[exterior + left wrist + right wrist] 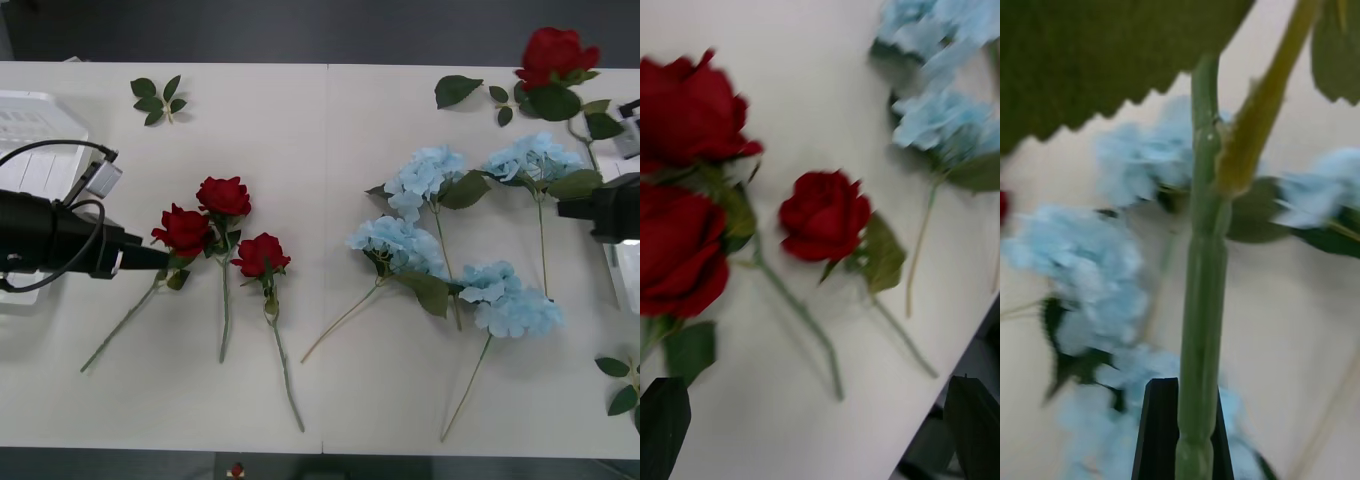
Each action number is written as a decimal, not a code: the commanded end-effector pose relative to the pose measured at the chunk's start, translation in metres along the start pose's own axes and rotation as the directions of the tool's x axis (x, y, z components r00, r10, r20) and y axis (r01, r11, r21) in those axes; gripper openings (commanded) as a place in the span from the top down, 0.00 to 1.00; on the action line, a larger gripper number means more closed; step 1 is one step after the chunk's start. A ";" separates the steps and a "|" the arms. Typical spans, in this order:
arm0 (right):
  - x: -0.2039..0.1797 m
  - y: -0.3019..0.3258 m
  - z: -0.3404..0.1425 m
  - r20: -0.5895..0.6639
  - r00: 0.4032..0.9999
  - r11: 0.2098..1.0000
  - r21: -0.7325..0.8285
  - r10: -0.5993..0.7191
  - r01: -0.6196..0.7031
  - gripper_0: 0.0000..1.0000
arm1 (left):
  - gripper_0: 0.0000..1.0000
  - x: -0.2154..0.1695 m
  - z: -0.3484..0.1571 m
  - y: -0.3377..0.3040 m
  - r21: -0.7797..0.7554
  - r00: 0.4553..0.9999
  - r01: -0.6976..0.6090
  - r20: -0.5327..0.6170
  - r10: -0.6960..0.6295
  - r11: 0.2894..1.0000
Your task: Put the red flowers into the right box and the blue flowers into the left box
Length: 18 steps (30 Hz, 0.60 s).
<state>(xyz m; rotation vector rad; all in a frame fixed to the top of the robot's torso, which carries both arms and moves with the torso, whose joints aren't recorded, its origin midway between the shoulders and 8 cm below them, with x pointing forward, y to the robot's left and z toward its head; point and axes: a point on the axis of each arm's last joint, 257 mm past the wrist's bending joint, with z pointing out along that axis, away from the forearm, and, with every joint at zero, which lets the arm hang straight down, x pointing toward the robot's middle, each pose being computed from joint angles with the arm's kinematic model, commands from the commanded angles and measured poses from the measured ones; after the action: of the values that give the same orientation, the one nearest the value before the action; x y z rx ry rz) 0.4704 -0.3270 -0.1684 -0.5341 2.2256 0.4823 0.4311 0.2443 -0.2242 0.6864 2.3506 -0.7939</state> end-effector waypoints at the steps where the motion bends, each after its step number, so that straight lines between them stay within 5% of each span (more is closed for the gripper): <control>1: 0.004 -0.076 -0.038 -0.031 0.998 0.984 0.169 0.056 -0.050 1.00 | 0.02 0.003 -0.009 0.030 -0.112 0.990 -0.124 -0.074 0.117 0.986; 10: 0.051 -0.203 -0.104 -0.084 0.989 0.880 0.470 0.118 -0.065 1.00 | 0.00 0.006 0.007 0.078 -0.307 0.964 -0.252 -0.166 0.209 0.918; 18: 0.073 -0.258 -0.108 -0.068 0.993 0.799 0.601 0.099 -0.038 1.00 | 0.00 -0.003 0.036 0.088 -0.359 0.961 -0.267 -0.167 0.220 0.894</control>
<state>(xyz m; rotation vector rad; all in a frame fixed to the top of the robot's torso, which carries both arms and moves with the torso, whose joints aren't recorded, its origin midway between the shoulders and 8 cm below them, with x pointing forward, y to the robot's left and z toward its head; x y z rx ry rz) 0.4772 -0.6093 -0.2055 -0.2023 2.3720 -0.2328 0.4857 0.2881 -0.2884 0.7886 2.4240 -0.2195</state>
